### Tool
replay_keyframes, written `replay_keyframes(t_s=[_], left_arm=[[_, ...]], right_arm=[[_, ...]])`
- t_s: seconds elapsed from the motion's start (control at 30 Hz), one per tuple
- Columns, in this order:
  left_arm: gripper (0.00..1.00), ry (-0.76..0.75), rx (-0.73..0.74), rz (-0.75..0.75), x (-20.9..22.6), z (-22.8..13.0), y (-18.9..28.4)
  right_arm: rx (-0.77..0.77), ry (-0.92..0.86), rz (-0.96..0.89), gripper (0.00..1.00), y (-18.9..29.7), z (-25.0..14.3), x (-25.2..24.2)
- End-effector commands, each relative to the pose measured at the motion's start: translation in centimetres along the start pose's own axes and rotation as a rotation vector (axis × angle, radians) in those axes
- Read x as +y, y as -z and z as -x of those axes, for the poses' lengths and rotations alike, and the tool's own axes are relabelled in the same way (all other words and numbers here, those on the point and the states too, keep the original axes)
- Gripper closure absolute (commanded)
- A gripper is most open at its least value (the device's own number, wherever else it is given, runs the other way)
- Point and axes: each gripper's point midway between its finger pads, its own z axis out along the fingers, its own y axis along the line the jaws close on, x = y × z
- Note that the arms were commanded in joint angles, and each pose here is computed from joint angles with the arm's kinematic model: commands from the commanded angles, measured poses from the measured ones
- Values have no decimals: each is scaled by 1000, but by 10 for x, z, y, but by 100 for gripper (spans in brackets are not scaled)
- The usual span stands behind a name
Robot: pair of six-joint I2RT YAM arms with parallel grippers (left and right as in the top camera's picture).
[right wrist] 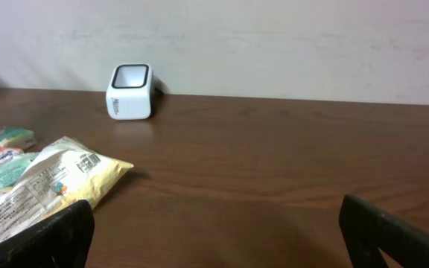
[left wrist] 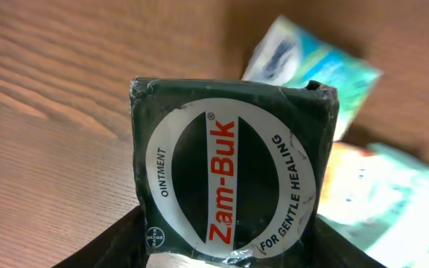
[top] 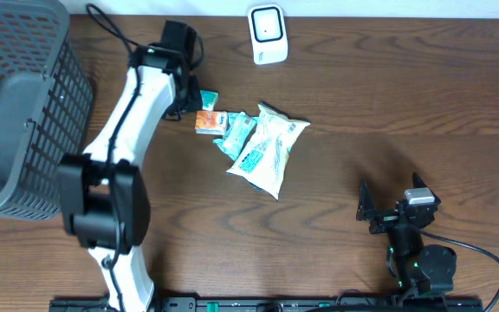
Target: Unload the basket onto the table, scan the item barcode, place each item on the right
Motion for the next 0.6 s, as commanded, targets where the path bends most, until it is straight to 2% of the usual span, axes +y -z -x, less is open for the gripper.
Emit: replay_keyframes(t_s=[0.0,0.03,0.1,0.2,0.23,0.4,0.57], left_arm=[[44,-20,45,60,8,-8,-18],[42,-21,53,63,8,-10,-20],[30,-21,54,64,8,-10,-21],[20,-15,43,61,10,-6,-19],[13,-11,41,60,11,-5,-18],[10,36,-8,47,25,12,0],[7,124,-133,14,52,40,40]], right_arm=[[3,-10,-4,1,0,-1,-1],[3,-10,-4,1,0,-1,-1],[3,-10,-4,1,0,-1,-1],[3,-10,-4,1,0,-1,-1],[3,-10,-4,1,0,-1,-1],[3,-10,-4,1,0,-1,-1],[3,-10,-4,1,0,-1,-1]])
